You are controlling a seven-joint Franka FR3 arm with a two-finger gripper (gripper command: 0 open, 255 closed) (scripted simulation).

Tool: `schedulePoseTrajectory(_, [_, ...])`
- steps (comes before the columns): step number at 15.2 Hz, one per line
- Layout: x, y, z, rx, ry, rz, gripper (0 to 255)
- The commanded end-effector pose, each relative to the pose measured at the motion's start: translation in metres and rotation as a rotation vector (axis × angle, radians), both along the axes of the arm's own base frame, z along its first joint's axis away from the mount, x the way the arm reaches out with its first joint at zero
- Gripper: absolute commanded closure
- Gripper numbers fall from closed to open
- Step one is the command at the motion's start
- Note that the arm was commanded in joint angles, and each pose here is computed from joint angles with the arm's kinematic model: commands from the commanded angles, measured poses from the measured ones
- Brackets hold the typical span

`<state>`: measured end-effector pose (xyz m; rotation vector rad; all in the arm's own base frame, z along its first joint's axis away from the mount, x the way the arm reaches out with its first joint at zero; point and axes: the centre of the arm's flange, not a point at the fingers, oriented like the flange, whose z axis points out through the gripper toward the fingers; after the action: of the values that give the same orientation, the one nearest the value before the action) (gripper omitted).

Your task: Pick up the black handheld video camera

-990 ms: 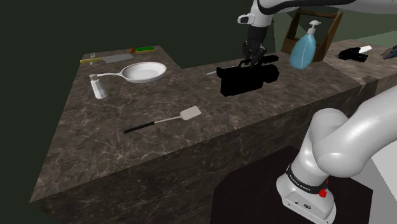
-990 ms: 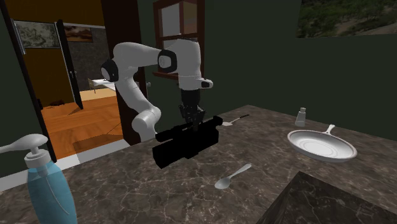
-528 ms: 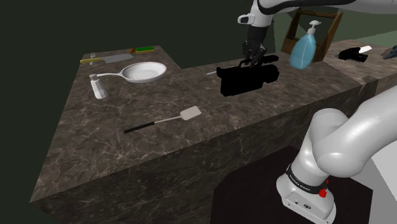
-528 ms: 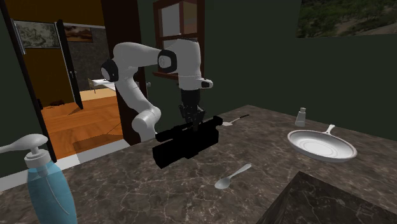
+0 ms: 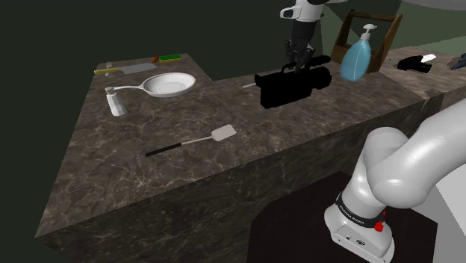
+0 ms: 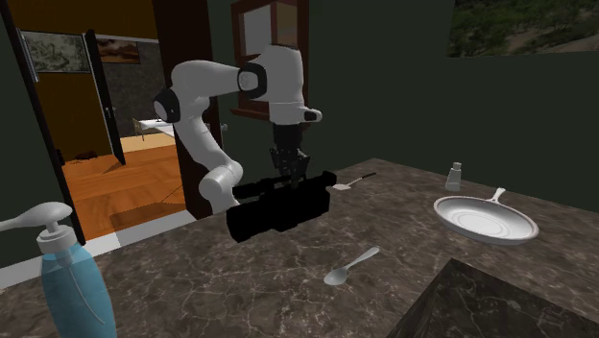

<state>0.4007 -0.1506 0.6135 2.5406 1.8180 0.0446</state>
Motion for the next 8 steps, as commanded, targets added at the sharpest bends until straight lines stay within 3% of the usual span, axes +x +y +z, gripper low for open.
schedulePoseTrajectory(1, [-0.001, 0.0, 0.013, 0.0, -0.003, 0.0, 255])
schedulePoseTrajectory(8, [-0.001, 0.0, 0.05, 0.0, -0.003, 0.0, 255])
